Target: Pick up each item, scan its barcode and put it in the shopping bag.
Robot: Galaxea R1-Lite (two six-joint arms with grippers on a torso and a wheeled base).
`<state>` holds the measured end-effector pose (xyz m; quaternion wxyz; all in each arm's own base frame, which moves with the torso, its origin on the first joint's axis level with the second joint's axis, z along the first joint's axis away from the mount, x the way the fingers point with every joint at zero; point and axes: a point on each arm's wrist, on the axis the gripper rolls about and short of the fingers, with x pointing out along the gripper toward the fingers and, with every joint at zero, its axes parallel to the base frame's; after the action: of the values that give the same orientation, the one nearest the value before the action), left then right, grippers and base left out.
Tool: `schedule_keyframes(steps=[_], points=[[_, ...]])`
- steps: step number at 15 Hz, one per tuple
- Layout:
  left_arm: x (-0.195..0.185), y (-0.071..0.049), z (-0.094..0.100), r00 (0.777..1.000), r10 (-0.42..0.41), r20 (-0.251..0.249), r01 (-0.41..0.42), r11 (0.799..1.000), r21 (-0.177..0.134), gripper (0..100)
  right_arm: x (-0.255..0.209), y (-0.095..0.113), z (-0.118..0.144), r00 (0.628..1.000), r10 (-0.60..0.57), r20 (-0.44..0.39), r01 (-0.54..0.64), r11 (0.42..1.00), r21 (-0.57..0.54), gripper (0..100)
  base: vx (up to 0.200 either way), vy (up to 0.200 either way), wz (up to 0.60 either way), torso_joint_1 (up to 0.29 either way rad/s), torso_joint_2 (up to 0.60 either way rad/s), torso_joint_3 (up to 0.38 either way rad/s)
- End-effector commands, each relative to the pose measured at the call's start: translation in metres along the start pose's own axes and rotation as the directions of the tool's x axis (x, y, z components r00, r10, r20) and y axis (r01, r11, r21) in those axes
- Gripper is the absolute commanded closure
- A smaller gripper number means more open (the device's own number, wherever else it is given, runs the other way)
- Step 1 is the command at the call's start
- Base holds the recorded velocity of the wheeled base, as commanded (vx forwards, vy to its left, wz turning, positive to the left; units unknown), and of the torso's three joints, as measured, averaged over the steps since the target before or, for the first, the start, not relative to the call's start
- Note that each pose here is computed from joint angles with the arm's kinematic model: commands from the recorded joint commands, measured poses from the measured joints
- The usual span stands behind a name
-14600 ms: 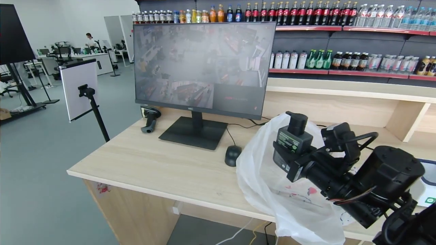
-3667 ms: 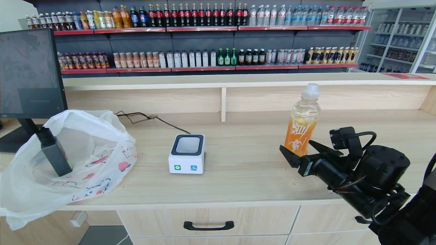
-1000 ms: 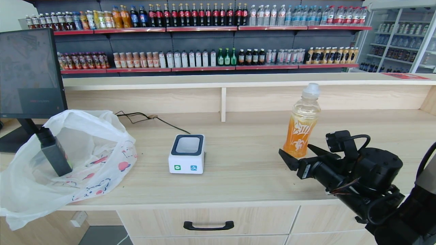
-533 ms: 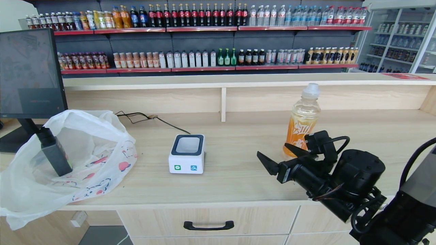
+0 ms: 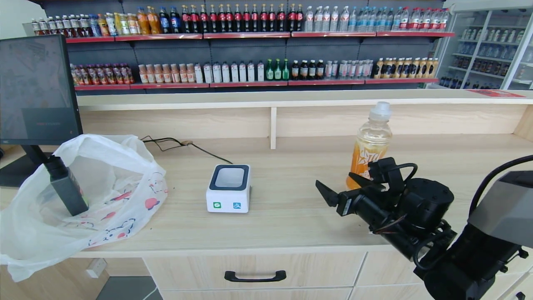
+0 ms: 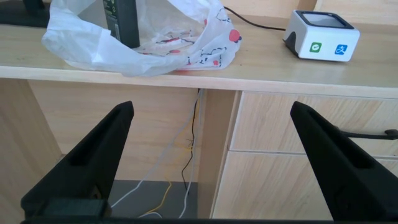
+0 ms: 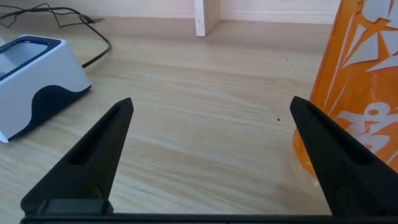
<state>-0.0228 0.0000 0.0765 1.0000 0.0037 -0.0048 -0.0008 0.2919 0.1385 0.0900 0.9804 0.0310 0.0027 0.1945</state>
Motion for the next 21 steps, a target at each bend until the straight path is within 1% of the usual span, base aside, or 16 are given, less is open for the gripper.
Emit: schedule_keyframes(steps=[1, 3, 11, 16, 21], points=[[0.000, 0.000, 0.000, 1.000, 0.000, 0.001, 0.000, 1.000, 0.000, 0, 0.001, -0.006, -0.002, 1.000, -0.019, -0.004, 0.019, 1.000, -0.001, 0, 0.000, 0.000, 0.00, 0.000, 0.00, 0.000], [0.000, 0.000, 0.000, 1.000, 0.000, 0.001, 0.000, 1.000, 0.002, 0, -0.003, -0.018, 0.000, 0.998, -0.056, -0.006, 0.056, 0.998, -0.001, 0, 0.000, 0.000, 0.00, 0.000, 0.00, 0.000], [0.000, 0.000, 0.000, 1.000, 0.000, 0.000, 0.000, 1.000, 0.002, 0, -0.011, -0.021, 0.002, 0.998, -0.066, -0.015, 0.066, 0.998, -0.002, 0, 0.000, 0.000, 0.00, 0.000, 0.00, 0.000], [0.000, 0.000, 0.000, 1.000, 0.000, 0.000, 0.000, 1.000, 0.002, 0, -0.014, -0.034, 0.002, 0.994, -0.107, -0.019, 0.107, 0.994, -0.002, 0, 0.000, 0.000, 0.00, 0.000, 0.00, 0.000], [0.000, 0.000, 0.000, 1.000, -0.001, -0.002, 0.001, 1.000, 0.002, 0, -0.016, -0.039, 0.004, 0.992, -0.125, -0.016, 0.125, 0.992, -0.002, 0, 0.000, 0.000, 0.00, 0.000, 0.00, 0.000]])
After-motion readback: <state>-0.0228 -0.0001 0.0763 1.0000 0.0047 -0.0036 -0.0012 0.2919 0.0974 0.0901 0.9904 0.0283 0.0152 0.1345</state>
